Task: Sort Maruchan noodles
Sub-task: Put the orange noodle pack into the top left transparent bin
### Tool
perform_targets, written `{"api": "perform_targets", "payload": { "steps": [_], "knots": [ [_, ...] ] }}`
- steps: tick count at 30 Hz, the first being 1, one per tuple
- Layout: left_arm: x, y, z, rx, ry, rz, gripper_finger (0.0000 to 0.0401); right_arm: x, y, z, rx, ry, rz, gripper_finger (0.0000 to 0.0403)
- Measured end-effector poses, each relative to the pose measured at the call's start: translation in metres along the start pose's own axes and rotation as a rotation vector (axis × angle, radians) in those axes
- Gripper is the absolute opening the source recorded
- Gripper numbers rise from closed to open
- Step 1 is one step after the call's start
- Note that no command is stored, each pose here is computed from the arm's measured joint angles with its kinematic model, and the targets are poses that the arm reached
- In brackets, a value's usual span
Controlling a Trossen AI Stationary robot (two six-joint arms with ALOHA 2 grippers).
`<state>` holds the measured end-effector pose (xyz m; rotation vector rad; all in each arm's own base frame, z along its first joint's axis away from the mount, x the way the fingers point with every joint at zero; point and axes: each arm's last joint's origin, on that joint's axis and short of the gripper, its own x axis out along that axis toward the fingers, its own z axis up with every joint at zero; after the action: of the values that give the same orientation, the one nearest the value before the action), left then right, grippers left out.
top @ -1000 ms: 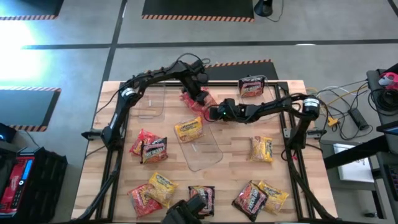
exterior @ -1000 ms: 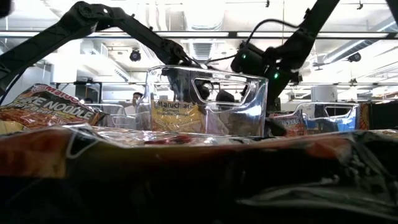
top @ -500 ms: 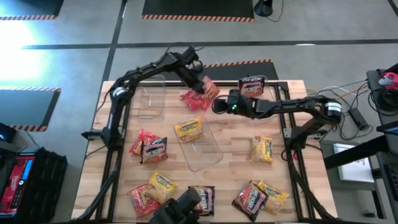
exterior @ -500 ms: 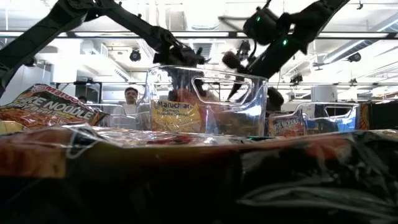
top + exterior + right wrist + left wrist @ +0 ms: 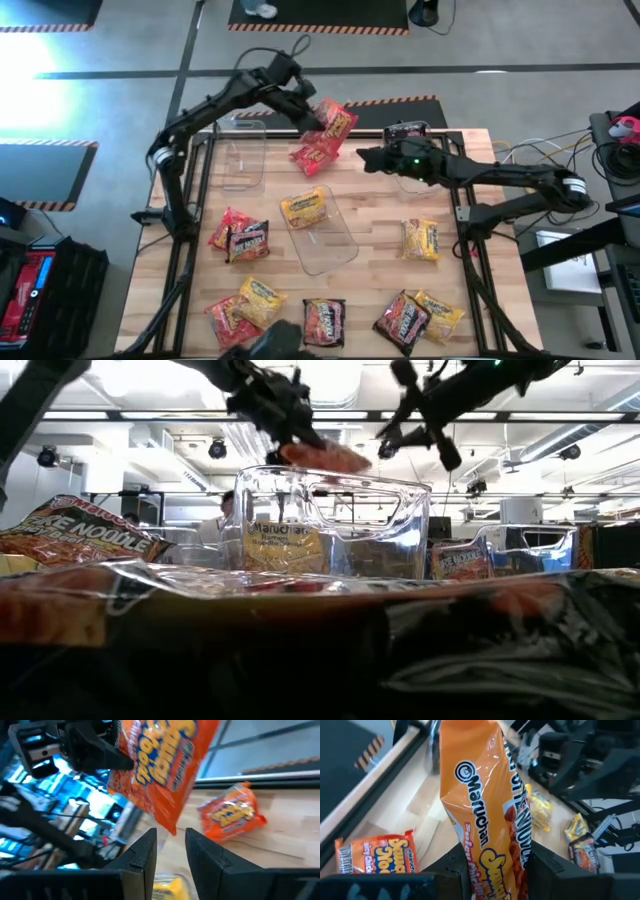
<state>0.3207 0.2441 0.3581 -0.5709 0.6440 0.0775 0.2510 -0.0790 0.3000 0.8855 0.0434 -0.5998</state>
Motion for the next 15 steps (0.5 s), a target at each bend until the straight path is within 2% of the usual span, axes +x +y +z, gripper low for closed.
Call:
{"api": "perform_targets", "payload": {
  "steps": [5,9,15],
  "knots": [
    [-0.03,-0.035,0.0,0.072,-0.064,-0.024,0.0109,-0.019,0.012,0.003,-0.027,0.001,0.088,0.0098],
    [-0.041,-0.066,-0.001,0.112,-0.112,-0.04,0.0109,-0.029,0.019,0.005,-0.057,0.011,0.161,0.0118],
    [-0.048,-0.116,0.002,0.139,-0.242,-0.063,0.0109,-0.046,0.031,0.017,-0.122,0.005,0.37,0.0162]
  ]
}}
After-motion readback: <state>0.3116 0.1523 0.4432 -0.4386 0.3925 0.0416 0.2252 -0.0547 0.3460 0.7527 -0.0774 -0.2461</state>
